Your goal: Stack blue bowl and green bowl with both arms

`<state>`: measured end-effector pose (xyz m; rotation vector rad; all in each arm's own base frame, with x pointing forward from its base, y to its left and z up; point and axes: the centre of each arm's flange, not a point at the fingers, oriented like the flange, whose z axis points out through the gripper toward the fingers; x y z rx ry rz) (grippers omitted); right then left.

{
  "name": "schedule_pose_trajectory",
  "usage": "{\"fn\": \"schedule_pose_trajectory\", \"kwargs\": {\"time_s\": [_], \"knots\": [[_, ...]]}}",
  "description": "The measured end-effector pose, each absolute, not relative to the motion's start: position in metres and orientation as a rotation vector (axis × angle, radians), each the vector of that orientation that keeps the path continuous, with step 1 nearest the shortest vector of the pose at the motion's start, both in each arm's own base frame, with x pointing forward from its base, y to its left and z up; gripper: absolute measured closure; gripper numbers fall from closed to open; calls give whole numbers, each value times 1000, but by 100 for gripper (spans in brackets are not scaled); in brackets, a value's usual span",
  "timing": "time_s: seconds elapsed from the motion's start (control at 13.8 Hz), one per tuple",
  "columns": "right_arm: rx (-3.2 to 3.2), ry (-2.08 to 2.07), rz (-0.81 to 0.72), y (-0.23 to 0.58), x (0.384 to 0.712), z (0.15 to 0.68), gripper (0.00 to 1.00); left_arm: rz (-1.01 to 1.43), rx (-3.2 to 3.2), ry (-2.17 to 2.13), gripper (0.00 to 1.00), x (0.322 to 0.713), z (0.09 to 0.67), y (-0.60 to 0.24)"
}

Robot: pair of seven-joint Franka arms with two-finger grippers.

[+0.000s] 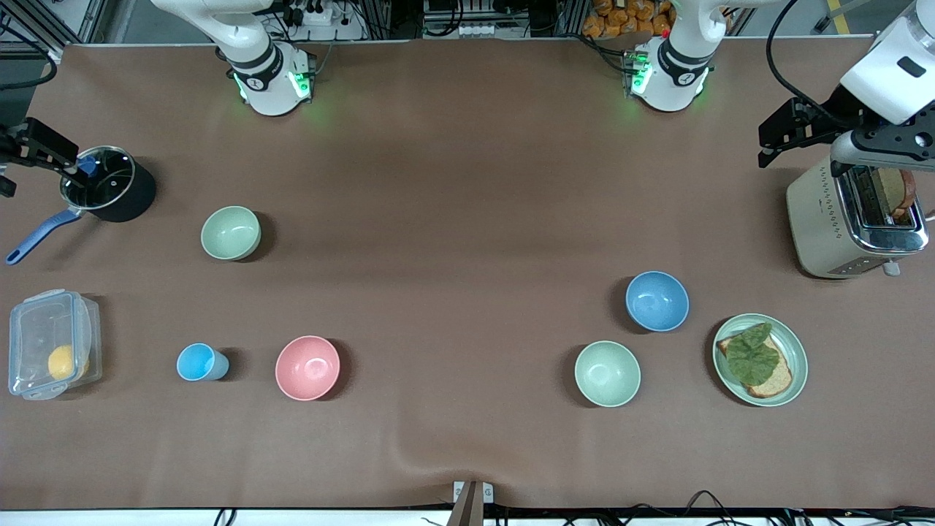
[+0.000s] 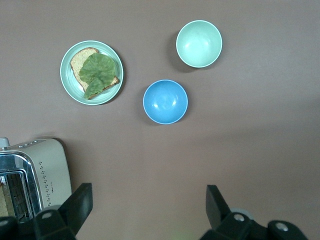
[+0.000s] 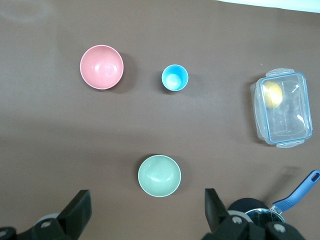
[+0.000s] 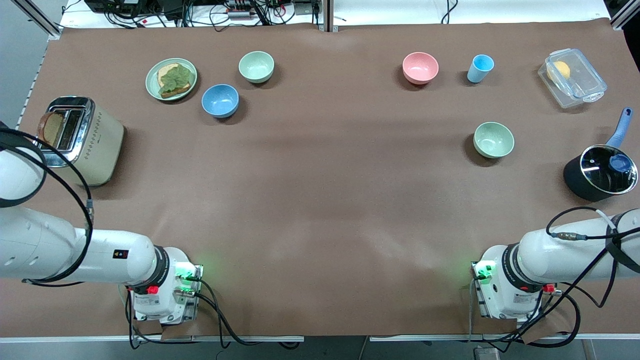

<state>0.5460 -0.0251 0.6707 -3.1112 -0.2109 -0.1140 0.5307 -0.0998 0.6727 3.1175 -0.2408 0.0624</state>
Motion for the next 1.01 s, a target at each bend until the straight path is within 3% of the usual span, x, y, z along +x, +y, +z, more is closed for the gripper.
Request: {"fn": "schedule_pose_trajectory", "kwargs": {"time_s": [0.72, 1.01], "knots": [[-3123, -221, -112, -21, 545, 673, 0, 44, 3120, -227, 0, 533, 668, -95], [-3122, -216, -75, -23, 543, 671, 0, -34, 3121, -212, 0, 547, 641, -91]]}}
